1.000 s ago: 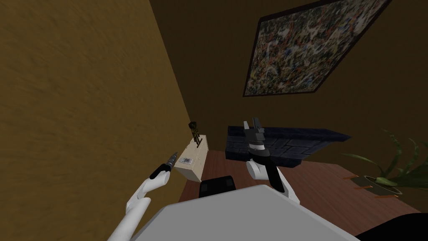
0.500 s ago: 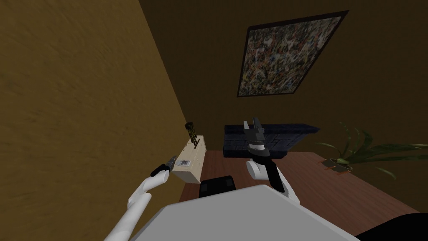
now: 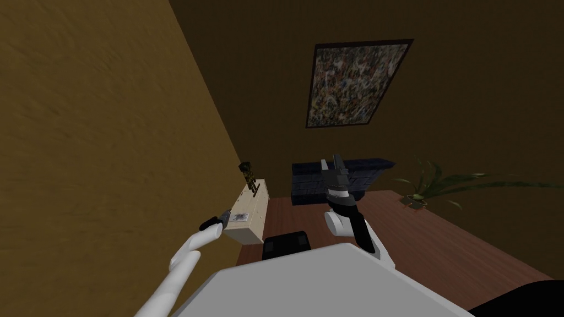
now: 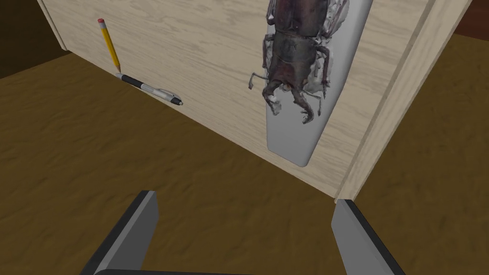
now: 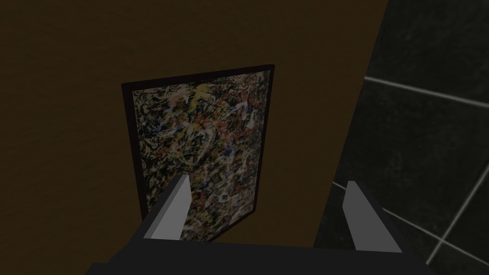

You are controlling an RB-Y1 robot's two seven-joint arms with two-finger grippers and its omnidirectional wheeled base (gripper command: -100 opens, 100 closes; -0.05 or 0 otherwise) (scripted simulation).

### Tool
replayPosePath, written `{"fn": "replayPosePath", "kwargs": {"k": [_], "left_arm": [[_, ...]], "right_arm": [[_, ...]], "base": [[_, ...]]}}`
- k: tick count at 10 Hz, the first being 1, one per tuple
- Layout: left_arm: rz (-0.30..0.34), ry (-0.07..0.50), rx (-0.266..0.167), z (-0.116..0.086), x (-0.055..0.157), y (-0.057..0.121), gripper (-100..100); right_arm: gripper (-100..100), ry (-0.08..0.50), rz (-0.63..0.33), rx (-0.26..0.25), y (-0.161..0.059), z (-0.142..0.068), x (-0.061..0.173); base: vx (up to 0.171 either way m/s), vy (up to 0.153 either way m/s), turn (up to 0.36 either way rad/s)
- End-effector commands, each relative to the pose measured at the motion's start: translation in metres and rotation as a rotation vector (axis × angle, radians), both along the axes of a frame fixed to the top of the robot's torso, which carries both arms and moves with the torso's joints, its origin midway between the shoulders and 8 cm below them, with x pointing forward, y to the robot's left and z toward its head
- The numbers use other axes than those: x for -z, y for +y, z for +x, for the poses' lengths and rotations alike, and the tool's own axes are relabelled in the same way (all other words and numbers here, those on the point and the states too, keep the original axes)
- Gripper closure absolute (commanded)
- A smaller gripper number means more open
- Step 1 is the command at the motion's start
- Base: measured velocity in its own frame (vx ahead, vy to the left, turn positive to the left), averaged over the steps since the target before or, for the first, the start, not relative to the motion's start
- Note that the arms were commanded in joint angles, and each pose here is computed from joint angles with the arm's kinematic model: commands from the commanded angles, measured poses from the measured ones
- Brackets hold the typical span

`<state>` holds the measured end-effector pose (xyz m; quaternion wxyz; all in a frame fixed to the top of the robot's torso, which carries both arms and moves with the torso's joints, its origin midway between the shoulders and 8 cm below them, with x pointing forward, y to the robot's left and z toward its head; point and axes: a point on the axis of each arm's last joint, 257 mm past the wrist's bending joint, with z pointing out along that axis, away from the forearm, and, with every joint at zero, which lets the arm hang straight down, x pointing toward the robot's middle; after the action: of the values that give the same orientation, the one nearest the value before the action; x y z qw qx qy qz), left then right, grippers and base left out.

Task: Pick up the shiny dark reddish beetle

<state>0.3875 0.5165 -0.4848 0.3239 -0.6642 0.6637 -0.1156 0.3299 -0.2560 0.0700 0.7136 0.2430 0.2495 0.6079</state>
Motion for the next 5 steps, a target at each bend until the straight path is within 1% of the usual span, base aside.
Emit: {"fn": "replayPosePath", "kwargs": {"k": [1,2,3,4,5], "left_arm": [[-0.018,0.041,-0.017,-0.006,0.009,0.003,-100],[-0.021,0.058,-0.027,-0.013,0.016,0.005,-100],[-0.036,0.093,-0.043,-0.020,0.023,0.007,-100],[-0.037,0.098,-0.045,-0.022,0.025,0.007,-100],[-0.051,0.129,-0.060,-0.027,0.031,0.009,-100]], "right_arm": [[0,0.000,0.000,0.000,0.000,0.000,0.000],[0,0.000,0.000,0.000,0.000,0.000,0.000],[0,0.000,0.000,0.000,0.000,0.000,0.000],[0,0.000,0.000,0.000,0.000,0.000,0.000],[0,0.000,0.000,0.000,0.000,0.000,0.000]], "base": [[-0.034,0.026,-0.220],[-0.026,0.026,-0.113],[-0.031,0.019,-0.178],[-0.026,0.022,-0.114],[-0.031,0.027,-0.243]]}}
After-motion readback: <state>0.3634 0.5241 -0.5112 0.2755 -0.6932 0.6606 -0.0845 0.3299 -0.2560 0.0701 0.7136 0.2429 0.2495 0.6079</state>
